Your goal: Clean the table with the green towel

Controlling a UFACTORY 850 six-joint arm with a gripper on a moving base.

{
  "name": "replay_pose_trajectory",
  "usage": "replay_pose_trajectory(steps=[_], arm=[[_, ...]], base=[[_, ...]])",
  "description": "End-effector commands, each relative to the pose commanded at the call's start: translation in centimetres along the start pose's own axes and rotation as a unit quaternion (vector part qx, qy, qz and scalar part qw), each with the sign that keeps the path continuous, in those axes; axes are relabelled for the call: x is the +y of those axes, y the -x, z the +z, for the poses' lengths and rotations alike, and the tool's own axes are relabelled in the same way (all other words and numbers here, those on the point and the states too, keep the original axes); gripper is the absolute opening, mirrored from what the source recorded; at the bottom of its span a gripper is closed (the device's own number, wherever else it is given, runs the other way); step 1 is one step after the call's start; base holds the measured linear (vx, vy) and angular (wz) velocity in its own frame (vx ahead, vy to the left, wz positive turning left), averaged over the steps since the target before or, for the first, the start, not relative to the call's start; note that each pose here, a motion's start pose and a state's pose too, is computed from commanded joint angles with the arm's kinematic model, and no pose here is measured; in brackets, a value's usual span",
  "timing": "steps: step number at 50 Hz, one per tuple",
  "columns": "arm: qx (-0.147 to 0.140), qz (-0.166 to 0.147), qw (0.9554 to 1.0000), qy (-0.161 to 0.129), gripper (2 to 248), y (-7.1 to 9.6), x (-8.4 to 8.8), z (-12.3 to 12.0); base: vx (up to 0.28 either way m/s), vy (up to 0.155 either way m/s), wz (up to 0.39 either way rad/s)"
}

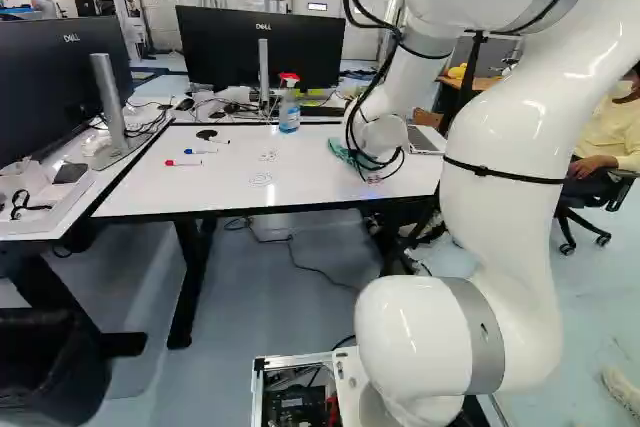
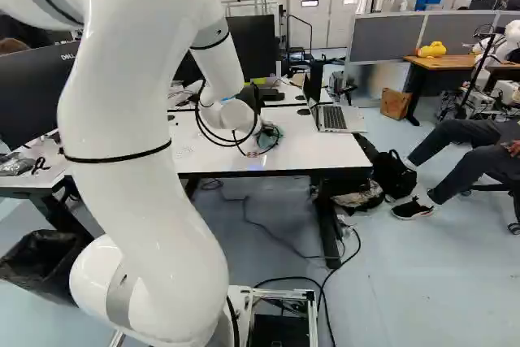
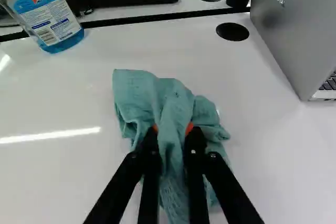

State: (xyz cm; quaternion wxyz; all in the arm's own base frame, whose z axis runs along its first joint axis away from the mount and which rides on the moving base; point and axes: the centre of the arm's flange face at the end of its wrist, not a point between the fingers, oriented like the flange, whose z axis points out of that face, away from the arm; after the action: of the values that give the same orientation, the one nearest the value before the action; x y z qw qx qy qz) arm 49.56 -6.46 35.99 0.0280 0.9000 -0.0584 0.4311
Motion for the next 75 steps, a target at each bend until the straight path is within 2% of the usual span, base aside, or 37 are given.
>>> replay_pose_trajectory(steps=[16, 40, 57, 75], arm=[[0.004, 0.000, 1.0000, 0.000, 51, -0.3, 0.0, -0.4], [0.031, -0.002, 0.9995, -0.003, 51, -2.4, -0.3, -1.9], [0.053, -0.015, 0.9983, -0.021, 51, -4.5, -2.6, -2.4], [0.072, -0.030, 0.9960, -0.043, 51, -5.8, -5.3, -4.0]], base=[[0.000, 0.000, 0.000], [0.000, 0.000, 0.000], [0.000, 0.000, 0.000], [0.000, 0.000, 0.000]])
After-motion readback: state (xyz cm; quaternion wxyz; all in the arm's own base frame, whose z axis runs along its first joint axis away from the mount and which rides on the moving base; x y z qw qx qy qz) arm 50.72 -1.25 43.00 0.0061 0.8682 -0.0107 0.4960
